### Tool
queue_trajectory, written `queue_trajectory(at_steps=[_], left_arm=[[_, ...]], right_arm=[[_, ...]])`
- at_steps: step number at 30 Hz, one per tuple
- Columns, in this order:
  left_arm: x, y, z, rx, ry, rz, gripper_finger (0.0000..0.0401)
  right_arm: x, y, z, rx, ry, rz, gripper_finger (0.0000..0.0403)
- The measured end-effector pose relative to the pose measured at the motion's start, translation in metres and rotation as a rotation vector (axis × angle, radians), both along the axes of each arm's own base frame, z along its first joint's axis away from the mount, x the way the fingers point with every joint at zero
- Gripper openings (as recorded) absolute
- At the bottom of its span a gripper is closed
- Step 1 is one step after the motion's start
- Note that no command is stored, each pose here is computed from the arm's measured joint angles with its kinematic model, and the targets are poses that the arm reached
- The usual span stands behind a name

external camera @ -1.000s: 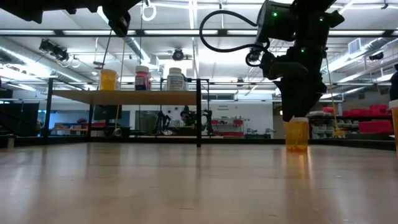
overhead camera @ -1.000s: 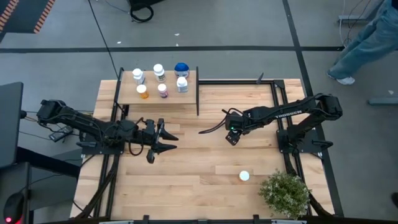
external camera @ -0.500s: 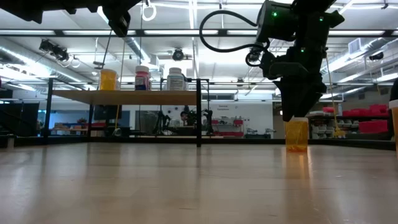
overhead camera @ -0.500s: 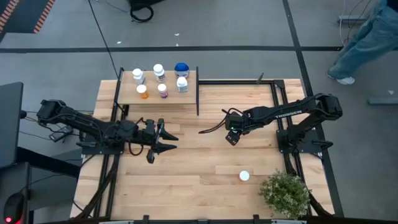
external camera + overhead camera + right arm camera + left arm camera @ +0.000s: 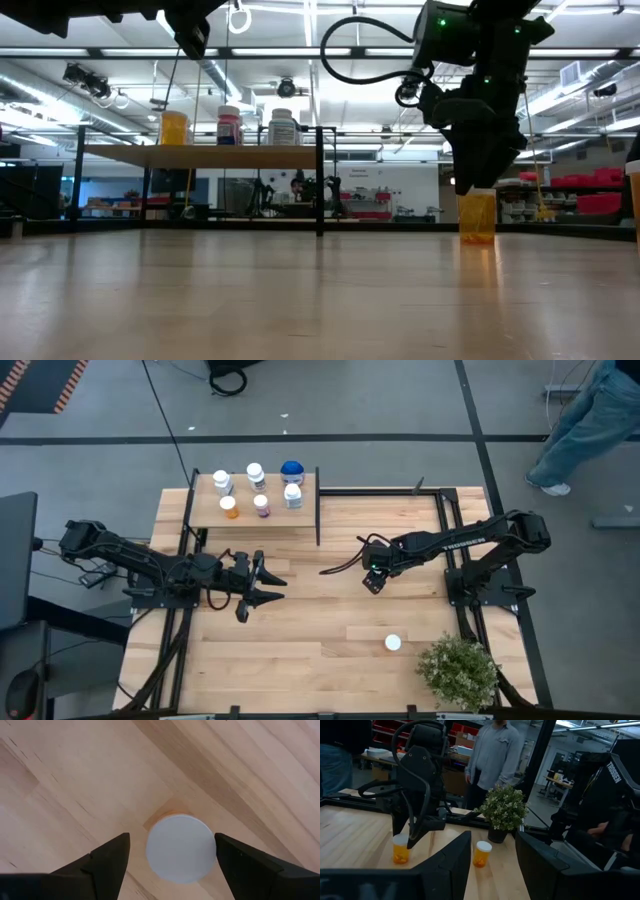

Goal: Pick and place medicine bottles onto shelf by color
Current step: Put the top orange pill bottle on the shelf

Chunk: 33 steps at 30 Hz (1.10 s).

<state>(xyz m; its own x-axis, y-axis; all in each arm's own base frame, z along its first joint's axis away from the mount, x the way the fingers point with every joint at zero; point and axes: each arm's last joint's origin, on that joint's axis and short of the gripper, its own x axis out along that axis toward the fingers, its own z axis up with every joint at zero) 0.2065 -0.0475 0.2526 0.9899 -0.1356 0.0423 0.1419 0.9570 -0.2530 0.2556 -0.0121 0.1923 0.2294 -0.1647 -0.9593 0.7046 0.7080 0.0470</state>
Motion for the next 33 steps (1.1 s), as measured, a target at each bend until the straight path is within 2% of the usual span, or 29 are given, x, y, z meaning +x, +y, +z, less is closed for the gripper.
queue_trajectory(at_steps=[8,15,25,33], left_arm=[[0.0,0.001,0.0,0.005,-0.002,0.006,0.0162],[0.0,0.003,0.001,0.057,-0.011,0.082,0.0162],[0.001,0.004,0.0,0.075,-0.003,0.092,0.0162],[0.0,0.003,-0.01,0.054,0.1,0.081,0.0162]], right_arm=[[-0.015,0.003,-0.021,0.004,0.084,-0.002,0.0295],[-0.01,0.013,-0.02,-0.001,0.026,0.031,0.0295],[-0.009,0.005,-0.02,-0.05,0.029,0.053,0.0295],[-0.006,-0.001,-0.019,-0.034,0.0,0.056,0.0295]])
